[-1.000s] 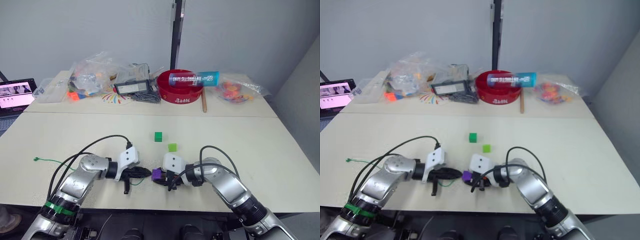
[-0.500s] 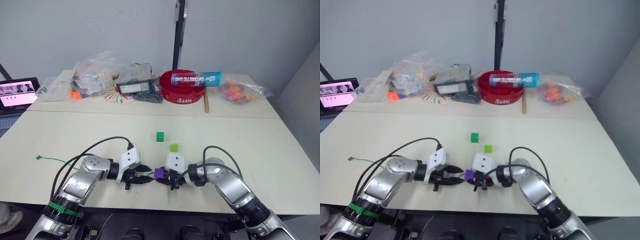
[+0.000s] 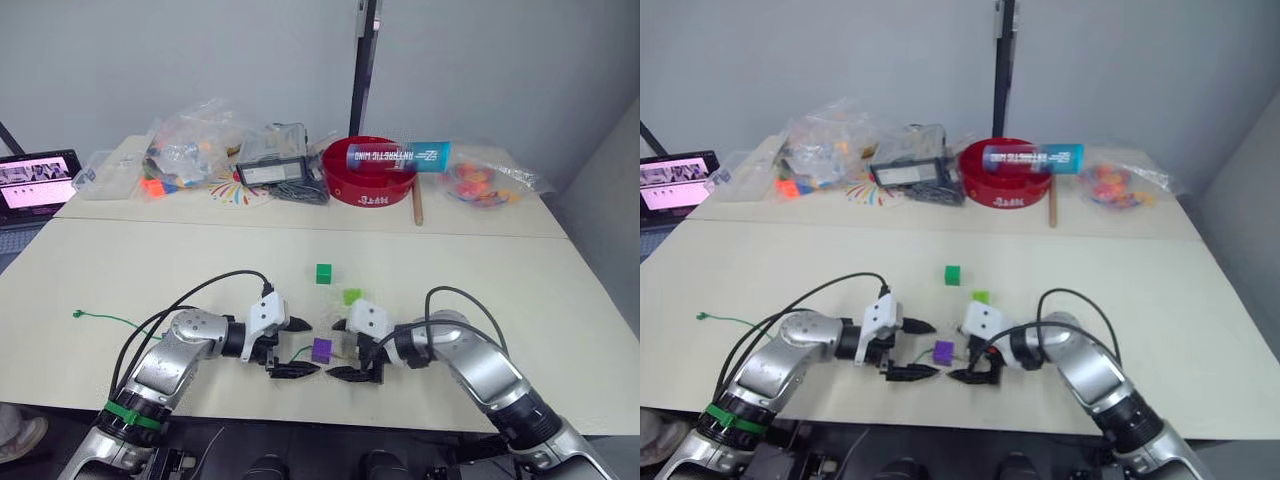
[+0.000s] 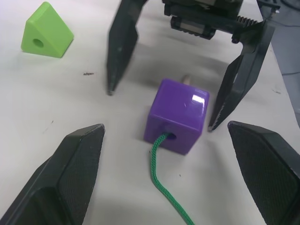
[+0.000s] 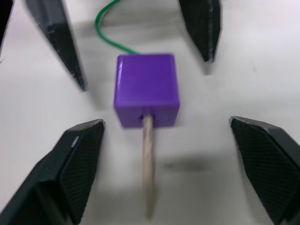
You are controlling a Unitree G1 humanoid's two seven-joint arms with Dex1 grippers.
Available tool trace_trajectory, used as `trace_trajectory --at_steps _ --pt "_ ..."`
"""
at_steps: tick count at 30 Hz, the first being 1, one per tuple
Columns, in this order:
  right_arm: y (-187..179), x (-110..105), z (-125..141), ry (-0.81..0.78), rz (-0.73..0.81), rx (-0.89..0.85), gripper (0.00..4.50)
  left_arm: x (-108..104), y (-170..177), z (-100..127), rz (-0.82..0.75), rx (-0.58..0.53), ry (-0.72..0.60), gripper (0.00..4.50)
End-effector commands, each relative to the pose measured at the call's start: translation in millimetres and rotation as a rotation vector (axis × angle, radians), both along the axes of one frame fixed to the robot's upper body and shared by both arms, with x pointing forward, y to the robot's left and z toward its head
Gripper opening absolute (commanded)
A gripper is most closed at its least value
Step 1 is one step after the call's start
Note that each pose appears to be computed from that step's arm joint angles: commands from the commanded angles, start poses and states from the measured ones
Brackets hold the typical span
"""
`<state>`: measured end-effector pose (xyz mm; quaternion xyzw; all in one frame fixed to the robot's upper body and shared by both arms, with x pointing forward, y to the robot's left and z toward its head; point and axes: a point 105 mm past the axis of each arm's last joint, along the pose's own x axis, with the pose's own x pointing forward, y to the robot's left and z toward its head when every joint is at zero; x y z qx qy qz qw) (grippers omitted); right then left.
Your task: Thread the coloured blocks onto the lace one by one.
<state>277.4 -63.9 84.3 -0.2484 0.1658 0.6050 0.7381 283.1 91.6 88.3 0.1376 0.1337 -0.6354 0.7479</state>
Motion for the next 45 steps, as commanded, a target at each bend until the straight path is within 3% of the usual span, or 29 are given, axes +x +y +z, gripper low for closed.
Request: trace_trajectory --at_steps 1,8,18,25,29,32,38,39,45 --pt "-17 -8 2 0.039 0.010 -0.012 4.48 -1 -14 1 -0.068 -0.011 -0.032 4.43" --pt "-29 -6 -2 0.034 -0.026 -0.025 4.48 0 -28 -10 -0.121 -0.010 -0.035 4.43" --pt "-18 -3 -4 0.035 -0.041 0.008 4.50 1 -22 -8 -0.144 0.006 -0.038 1.27" --pt "-8 4 -11 0.036 -0.056 0.017 4.50 2 -18 -9 -0.145 0.031 -0.052 1.22" --pt "-5 4 -15 0.047 -0.045 0.011 3.38 2 -19 -9 -0.145 0.030 -0.052 1.22" --pt "-5 4 -19 0.054 -0.035 -0.004 2.15 3 -20 -8 -0.143 0.028 -0.057 1.22" --pt "-7 1 -21 0.058 -0.013 -0.015 0.22 5 -17 -8 -0.136 0.030 -0.065 1.22" --pt "-7 0 -21 0.059 -0.009 -0.016 0.00 5 -17 -8 -0.134 0.032 -0.066 1.22" --pt "-8 -2 -23 0.059 -0.004 -0.021 0.00 9 -4 -5 -0.110 0.066 -0.082 1.22"
